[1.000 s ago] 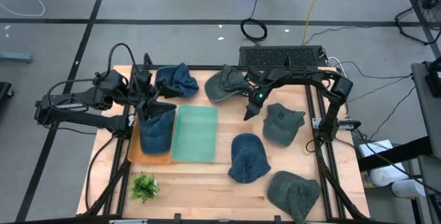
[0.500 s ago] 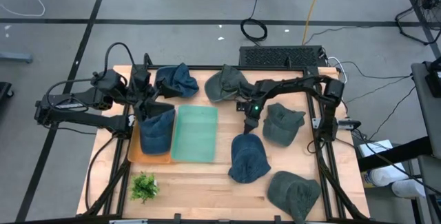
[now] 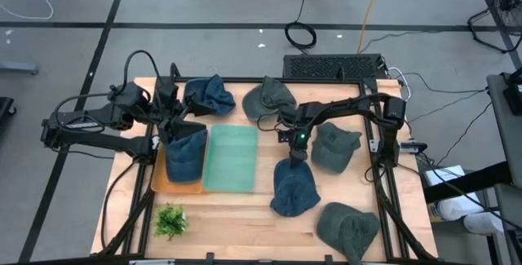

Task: Pick & Place hat
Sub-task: Put the bottom blue cap into the orange bin

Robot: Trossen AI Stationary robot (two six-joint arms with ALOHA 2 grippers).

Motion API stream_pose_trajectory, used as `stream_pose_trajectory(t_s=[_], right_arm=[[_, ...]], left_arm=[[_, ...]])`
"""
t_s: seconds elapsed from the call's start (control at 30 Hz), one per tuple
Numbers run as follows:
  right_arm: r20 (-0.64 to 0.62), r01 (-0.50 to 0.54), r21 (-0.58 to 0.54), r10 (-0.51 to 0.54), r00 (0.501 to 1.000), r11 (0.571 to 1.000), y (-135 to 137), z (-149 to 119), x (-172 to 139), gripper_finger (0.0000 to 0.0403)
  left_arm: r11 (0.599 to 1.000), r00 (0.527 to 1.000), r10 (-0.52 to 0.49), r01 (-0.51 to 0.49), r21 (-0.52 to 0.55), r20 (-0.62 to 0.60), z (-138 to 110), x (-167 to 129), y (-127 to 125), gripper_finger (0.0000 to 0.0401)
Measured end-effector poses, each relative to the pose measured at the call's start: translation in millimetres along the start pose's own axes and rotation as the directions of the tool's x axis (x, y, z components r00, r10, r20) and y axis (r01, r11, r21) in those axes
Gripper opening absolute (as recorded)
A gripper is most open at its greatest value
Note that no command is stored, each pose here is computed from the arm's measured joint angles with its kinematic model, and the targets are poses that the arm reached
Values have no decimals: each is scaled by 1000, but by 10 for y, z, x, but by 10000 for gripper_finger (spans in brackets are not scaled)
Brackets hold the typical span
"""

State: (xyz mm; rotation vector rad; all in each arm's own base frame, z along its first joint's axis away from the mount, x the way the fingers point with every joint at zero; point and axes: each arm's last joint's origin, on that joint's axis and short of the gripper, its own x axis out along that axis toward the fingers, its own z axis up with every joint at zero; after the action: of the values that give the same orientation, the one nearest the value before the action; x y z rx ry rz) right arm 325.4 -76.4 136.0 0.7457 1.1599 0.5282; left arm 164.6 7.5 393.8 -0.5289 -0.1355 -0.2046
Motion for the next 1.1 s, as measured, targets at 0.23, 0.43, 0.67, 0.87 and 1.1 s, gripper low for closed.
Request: stream_pose_trajectory(t_s=[0.23,0.43,0.67,0.87,1.1], right_arm=[[-6,8,5,-8,1000,1000,1,-6,3,211],[-9,-8,-1,8,1000,1000,6,-12,3,62],[-44,-41,7,41,998,999,128,-88,-84,10],[-34,-20,-18,19,999,1000,400,-170,-309,2],[98,53,-97,-44,994,994,802,-275,-719,1]], left_arm=[[1000,1000,0,0,1,0,0,0,0,365],[1000,1000,0,0,5,0,0,0,0,365],[1000,1000,1,-1,11,-1,-1,0,1,365],[999,1000,8,-8,34,3,0,0,3,365],[998,1000,17,-17,56,9,2,0,5,365]])
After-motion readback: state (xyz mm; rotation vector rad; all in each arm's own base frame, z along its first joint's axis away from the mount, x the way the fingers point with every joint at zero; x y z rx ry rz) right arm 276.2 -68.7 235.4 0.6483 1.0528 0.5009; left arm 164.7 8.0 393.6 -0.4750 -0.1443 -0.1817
